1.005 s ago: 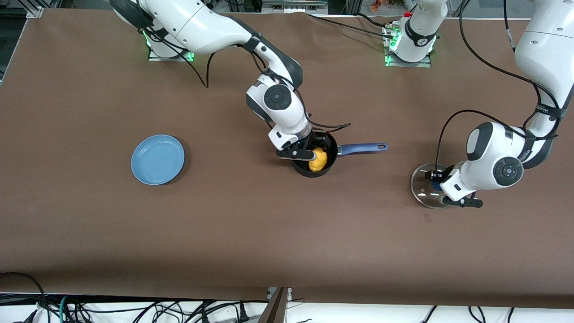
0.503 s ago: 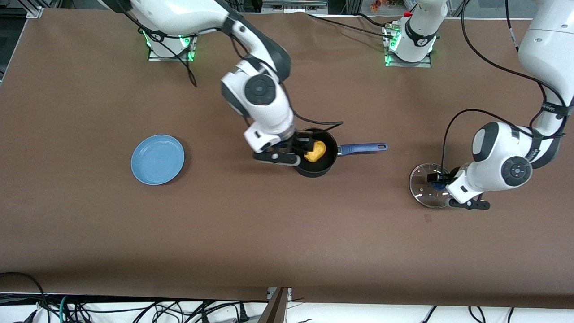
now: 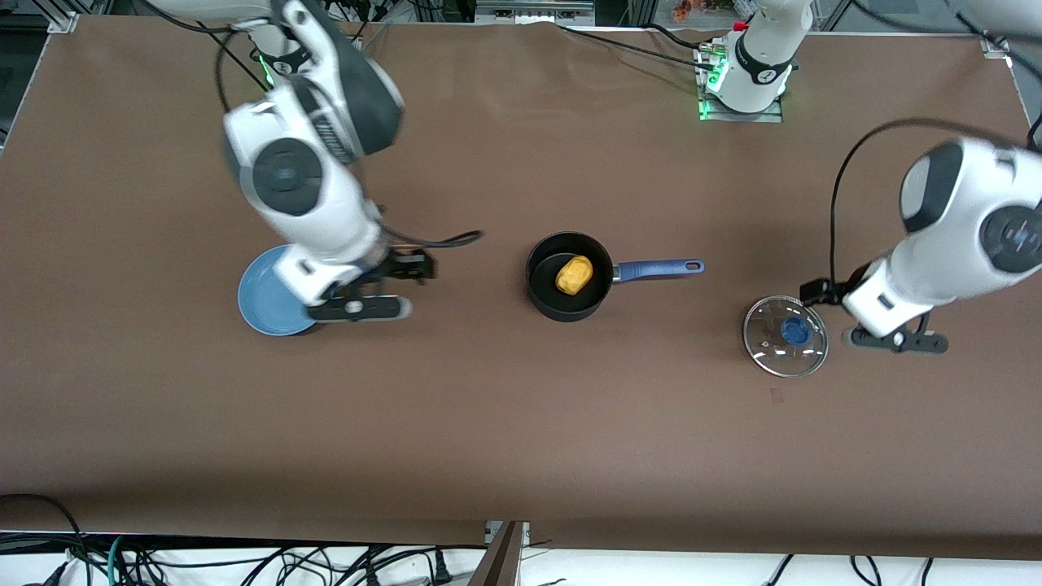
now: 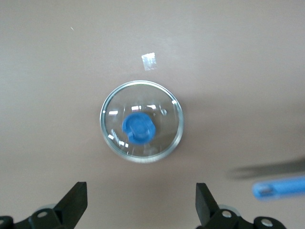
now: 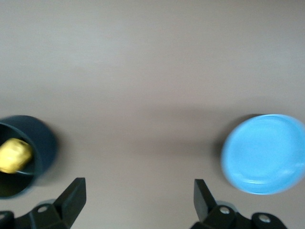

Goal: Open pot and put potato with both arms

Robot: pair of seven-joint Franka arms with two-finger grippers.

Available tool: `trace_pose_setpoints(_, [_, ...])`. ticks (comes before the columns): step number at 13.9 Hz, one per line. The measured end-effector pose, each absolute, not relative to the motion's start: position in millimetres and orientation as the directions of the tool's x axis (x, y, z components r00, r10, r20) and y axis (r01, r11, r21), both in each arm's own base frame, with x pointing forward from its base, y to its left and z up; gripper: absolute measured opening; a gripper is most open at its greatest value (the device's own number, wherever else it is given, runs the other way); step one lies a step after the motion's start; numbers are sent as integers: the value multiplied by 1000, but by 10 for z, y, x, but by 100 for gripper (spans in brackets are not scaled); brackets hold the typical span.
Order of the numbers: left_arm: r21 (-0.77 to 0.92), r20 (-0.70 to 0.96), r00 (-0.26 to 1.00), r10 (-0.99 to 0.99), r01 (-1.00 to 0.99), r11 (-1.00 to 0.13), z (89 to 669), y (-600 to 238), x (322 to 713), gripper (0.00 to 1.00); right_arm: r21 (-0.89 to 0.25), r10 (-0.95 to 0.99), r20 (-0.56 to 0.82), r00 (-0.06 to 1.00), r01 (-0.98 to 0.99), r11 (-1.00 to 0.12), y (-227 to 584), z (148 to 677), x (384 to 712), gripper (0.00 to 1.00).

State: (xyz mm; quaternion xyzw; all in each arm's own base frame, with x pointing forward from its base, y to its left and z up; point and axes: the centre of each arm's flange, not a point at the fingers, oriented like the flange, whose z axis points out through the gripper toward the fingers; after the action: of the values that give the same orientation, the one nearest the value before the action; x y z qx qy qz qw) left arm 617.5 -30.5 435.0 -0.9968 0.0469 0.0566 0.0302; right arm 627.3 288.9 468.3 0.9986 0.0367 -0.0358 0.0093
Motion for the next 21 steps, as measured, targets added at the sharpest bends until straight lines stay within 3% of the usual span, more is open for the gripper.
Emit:
trace_pose_setpoints(3, [-73,-131,986,-100,-110,-991,5178,-640,5875,100,29,197,-91,976,201,-979,1962,5098,6395,100])
trace_pose_setpoints(7, [-69,-88,989,-119,-125,-990,5713,-897,5711,100,50,168,-103,980,174,-984,1166,5633,6204,100])
trace_pose_setpoints(14, [-68,-101,991,-85,-92,-993,5788,-573,5612,100,95,60,-94,994,69,-993,598,6225,5570,100])
trace_pose_setpoints(21, [-19,-46,994,-96,-96,-995,5634,64,5587,100,43,58,-123,991,64,-997,427,6195,5492,100])
